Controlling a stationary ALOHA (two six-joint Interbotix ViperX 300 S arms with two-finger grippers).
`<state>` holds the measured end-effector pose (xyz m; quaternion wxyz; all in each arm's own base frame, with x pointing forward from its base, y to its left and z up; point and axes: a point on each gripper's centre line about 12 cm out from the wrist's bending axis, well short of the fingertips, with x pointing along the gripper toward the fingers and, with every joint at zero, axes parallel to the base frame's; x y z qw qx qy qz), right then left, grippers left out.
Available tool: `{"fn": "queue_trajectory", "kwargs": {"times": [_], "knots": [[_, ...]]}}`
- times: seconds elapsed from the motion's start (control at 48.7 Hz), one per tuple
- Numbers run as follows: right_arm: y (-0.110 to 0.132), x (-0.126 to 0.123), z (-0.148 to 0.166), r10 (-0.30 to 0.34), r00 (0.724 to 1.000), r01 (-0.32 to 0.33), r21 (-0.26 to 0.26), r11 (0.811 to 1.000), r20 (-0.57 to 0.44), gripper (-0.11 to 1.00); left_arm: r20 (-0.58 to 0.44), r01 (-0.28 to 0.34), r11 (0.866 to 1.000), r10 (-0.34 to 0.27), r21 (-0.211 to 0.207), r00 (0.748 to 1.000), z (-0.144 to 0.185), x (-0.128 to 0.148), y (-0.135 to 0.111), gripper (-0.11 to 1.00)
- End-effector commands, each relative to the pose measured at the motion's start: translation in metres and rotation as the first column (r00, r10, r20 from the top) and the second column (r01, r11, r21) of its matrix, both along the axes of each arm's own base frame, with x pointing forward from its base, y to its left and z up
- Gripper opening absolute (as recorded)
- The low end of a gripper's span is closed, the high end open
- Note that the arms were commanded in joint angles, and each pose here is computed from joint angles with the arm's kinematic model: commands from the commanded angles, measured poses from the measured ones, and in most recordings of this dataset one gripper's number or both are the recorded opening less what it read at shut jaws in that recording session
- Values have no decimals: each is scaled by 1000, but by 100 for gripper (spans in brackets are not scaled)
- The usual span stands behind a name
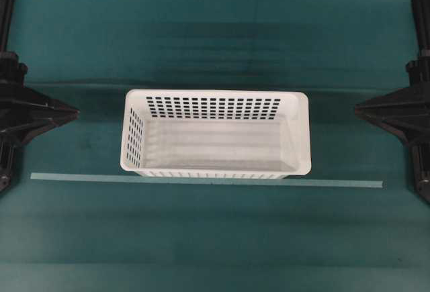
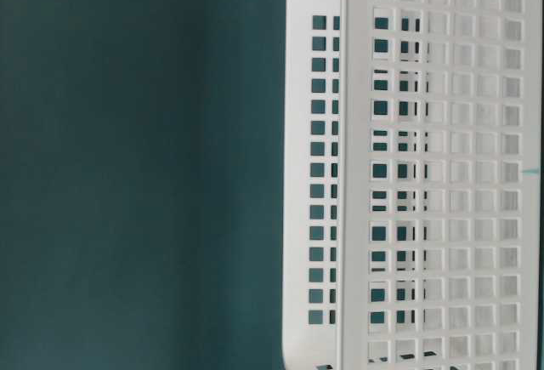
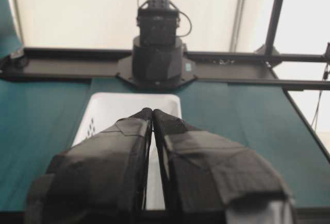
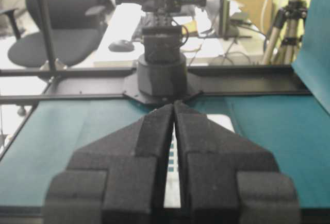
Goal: Lift the white basket with both hands.
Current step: 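Raise both grippers from rest and open them toward the basket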
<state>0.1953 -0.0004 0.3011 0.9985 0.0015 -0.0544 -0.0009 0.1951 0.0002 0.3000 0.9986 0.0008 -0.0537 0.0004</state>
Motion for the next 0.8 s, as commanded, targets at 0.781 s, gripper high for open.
{"fn": "queue_trajectory", "kwargs": {"times": [0.781], "knots": [[-27,37,30,43,904,358,808,468,-426,0,-206,-122,556,-90,-822,974,53,33,-1,-5]]}}
